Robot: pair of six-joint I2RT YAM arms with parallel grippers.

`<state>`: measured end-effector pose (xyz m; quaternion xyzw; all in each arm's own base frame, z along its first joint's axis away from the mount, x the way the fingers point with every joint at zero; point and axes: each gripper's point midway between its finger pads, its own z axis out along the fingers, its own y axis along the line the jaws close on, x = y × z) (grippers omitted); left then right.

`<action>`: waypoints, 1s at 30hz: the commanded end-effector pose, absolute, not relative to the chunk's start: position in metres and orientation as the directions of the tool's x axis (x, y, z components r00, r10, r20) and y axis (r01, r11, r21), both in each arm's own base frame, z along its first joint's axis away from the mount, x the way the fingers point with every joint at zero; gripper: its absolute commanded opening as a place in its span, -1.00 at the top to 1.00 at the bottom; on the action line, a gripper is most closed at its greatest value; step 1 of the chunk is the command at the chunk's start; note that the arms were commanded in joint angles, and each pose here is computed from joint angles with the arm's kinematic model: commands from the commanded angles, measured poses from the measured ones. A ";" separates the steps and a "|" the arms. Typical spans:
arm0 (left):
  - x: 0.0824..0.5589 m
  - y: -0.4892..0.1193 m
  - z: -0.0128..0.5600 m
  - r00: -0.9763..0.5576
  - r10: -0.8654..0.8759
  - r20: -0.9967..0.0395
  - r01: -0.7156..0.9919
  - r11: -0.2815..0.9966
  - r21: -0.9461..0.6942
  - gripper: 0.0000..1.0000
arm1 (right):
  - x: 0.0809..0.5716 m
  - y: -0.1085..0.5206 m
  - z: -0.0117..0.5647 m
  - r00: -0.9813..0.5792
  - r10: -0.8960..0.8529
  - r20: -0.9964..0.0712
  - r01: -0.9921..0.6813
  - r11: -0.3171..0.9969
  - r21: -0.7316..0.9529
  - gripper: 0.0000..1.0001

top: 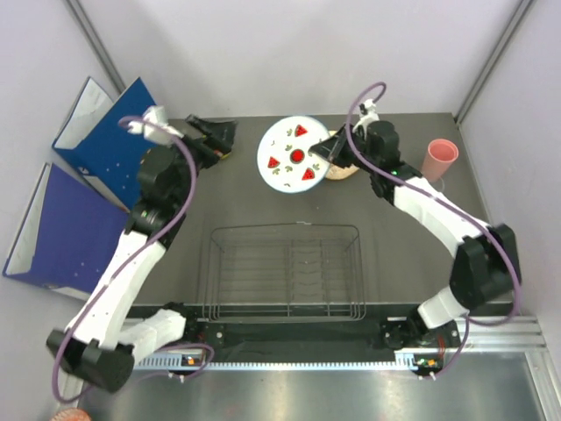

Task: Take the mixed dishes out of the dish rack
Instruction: Place the plate at the center of the board.

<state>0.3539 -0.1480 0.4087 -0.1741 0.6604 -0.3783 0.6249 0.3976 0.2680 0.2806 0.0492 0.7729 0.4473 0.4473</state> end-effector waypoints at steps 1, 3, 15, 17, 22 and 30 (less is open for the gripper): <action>0.346 -0.101 0.402 0.019 -0.701 -0.713 0.103 0.711 -0.696 -0.98 | 0.426 0.290 0.338 -0.521 0.526 -0.672 -0.439 0.510 0.740 1.00; 0.340 -0.095 0.393 0.009 -0.695 -0.719 0.062 0.718 -0.693 -0.98 | 0.440 0.299 0.322 -0.542 0.510 -0.668 -0.426 0.519 0.741 1.00; 0.330 -0.100 0.338 -0.123 -0.657 -0.744 0.003 0.749 -0.662 -0.98 | 0.489 0.357 0.239 -0.677 0.394 -0.621 -0.403 0.507 0.761 1.00; 0.330 -0.100 0.333 -0.133 -0.654 -0.745 -0.003 0.752 -0.659 -0.98 | 0.493 0.361 0.222 -0.695 0.384 -0.607 -0.384 0.516 0.766 1.00; 0.331 -0.102 0.320 -0.157 -0.646 -0.747 -0.011 0.758 -0.653 -0.98 | 0.501 0.369 0.192 -0.726 0.359 -0.586 -0.355 0.534 0.767 1.00; 0.336 -0.110 0.304 -0.207 -0.632 -0.747 -0.015 0.766 -0.643 -0.98 | 0.510 0.380 0.148 -0.782 0.298 -0.547 -0.302 0.587 0.751 1.00</action>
